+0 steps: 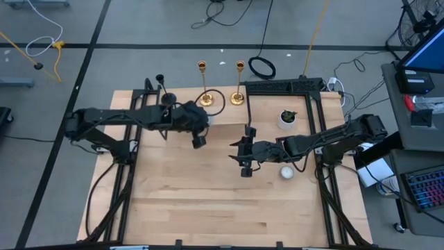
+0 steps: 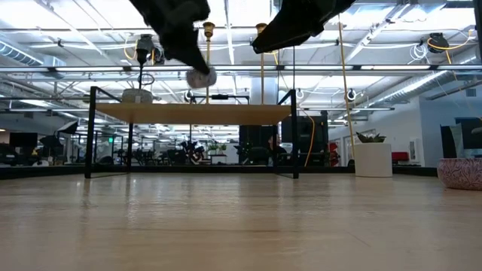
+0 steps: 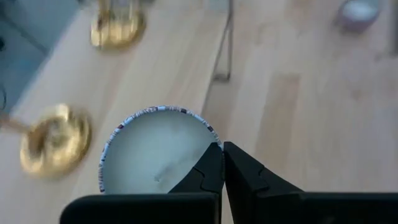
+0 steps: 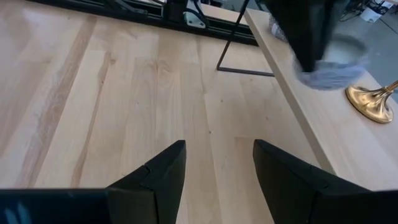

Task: Pick & Place candle stick holders
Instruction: Put the white patterned scented candle on the shelf

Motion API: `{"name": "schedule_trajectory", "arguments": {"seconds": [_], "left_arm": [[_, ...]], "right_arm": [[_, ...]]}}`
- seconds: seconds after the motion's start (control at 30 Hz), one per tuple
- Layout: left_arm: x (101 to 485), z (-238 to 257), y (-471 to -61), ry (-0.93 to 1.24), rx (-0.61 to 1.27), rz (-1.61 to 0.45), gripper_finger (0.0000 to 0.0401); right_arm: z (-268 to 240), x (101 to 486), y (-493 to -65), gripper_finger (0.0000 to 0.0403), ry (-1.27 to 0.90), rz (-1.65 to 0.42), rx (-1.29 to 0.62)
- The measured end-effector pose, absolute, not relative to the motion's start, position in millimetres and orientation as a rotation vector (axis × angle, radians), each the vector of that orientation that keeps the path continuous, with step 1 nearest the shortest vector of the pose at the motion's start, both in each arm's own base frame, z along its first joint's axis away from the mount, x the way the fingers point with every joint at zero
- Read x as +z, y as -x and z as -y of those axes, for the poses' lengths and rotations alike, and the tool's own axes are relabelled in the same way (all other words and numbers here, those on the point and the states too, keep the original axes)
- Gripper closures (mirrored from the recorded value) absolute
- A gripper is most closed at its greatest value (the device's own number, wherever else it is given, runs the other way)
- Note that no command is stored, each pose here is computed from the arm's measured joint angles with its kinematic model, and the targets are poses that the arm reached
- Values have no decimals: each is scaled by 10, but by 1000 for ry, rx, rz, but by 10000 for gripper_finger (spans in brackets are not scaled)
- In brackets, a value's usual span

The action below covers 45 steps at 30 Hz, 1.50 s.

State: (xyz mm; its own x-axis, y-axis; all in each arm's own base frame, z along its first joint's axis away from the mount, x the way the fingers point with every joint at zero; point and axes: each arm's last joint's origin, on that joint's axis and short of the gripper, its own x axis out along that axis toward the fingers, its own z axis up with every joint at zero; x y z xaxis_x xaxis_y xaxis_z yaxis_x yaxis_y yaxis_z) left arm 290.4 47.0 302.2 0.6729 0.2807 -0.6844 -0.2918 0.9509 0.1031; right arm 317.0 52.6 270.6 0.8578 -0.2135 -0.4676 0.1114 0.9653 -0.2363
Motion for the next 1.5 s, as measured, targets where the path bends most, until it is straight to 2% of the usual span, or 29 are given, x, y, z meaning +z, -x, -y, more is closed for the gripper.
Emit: {"name": "schedule_trajectory", "arguments": {"seconds": [0.43, 0.6, 0.87, 1.5], "left_arm": [[2865, -813, -2961, 91, 408, -807, 389], [2812, -835, -2995, 97, 411, -821, 396], [2799, -842, -2986, 96, 416, -834, 367], [2817, -848, -3006, 37, 392, -817, 363]], "right_arm": [[-526, 2706, -3170, 216, 197, -512, -174], [-526, 2705, -3170, 216, 198, -513, -174], [-525, 2706, -3170, 216, 198, -513, -174], [-525, 2706, -3170, 216, 198, -513, -174]]}}
